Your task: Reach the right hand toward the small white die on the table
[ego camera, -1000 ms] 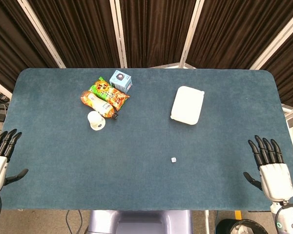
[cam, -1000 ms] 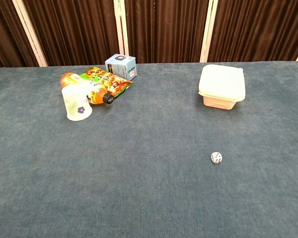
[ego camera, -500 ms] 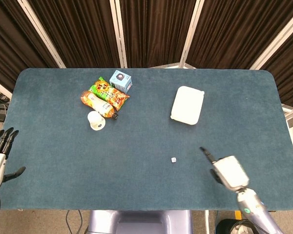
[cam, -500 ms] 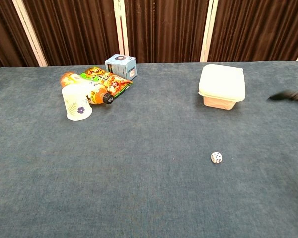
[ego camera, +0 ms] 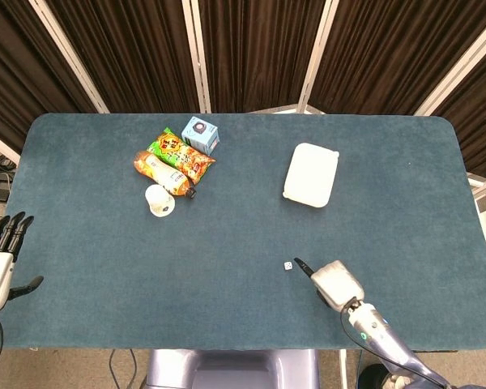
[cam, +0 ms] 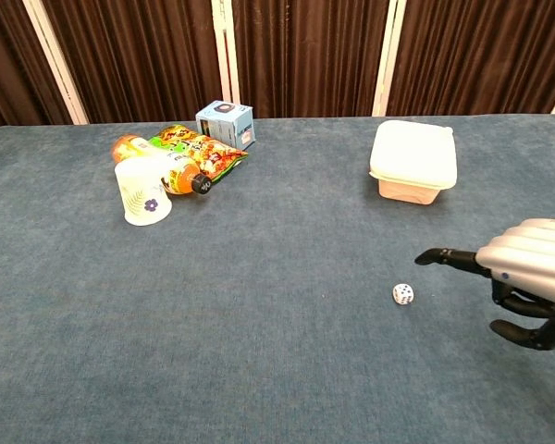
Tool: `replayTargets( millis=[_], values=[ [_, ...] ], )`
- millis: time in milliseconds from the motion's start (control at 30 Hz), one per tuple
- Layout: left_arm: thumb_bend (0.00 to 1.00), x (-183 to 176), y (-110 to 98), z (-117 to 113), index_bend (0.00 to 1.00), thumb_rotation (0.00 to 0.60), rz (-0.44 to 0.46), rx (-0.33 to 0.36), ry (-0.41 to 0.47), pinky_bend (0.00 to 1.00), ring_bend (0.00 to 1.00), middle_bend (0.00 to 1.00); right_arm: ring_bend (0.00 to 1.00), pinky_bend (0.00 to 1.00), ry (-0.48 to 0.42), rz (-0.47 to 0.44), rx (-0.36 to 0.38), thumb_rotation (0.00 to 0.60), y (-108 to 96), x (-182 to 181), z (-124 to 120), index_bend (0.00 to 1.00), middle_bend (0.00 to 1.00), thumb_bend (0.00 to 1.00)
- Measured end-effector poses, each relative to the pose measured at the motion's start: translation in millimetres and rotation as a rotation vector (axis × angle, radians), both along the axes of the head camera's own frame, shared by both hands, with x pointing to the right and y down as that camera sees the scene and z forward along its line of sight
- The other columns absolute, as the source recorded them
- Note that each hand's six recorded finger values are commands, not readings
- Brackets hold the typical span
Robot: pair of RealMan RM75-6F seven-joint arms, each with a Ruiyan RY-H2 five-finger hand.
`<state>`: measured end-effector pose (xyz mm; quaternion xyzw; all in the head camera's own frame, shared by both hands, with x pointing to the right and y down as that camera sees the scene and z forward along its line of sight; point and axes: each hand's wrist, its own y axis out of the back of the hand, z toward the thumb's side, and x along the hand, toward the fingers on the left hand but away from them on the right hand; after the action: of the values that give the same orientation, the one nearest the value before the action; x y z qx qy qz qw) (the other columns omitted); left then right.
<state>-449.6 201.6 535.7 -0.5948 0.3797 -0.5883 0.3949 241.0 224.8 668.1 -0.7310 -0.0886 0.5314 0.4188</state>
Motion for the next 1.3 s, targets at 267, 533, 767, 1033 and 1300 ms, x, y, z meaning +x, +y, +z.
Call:
replayTargets(
  millis=[267,533,767,1033,1300],
  values=[
    [0.00,1,0,3,0.00,0.600,0.000,-0.009,-0.002,0.00,0.00,0.00,0.79,1.00,0.020,-0.011,-0.032,0.600,7,-8,15,0.04,0.90,0.48],
    [0.00,0,0,5,0.00,0.600,-0.001,-0.015,-0.008,0.00,0.00,0.00,0.79,1.00,0.024,-0.041,-0.017,0.600,10,-14,19,0.04,0.90,0.48],
    [0.00,0,0,6,0.00,0.600,-0.002,-0.017,-0.012,0.00,0.00,0.00,0.79,1.00,0.025,-0.043,-0.016,0.600,11,-12,20,0.05,0.90,0.48],
    [0.00,1,1,7,0.00,0.600,0.002,-0.019,-0.013,0.00,0.00,0.00,0.79,1.00,0.031,-0.046,-0.018,0.600,12,-7,23,0.07,0.90,0.48],
    [0.00,2,1,7,0.00,0.600,0.003,-0.020,-0.015,0.00,0.00,0.00,0.79,1.00,0.035,-0.064,-0.026,0.600,20,-7,24,0.08,0.90,0.48]
  ],
)
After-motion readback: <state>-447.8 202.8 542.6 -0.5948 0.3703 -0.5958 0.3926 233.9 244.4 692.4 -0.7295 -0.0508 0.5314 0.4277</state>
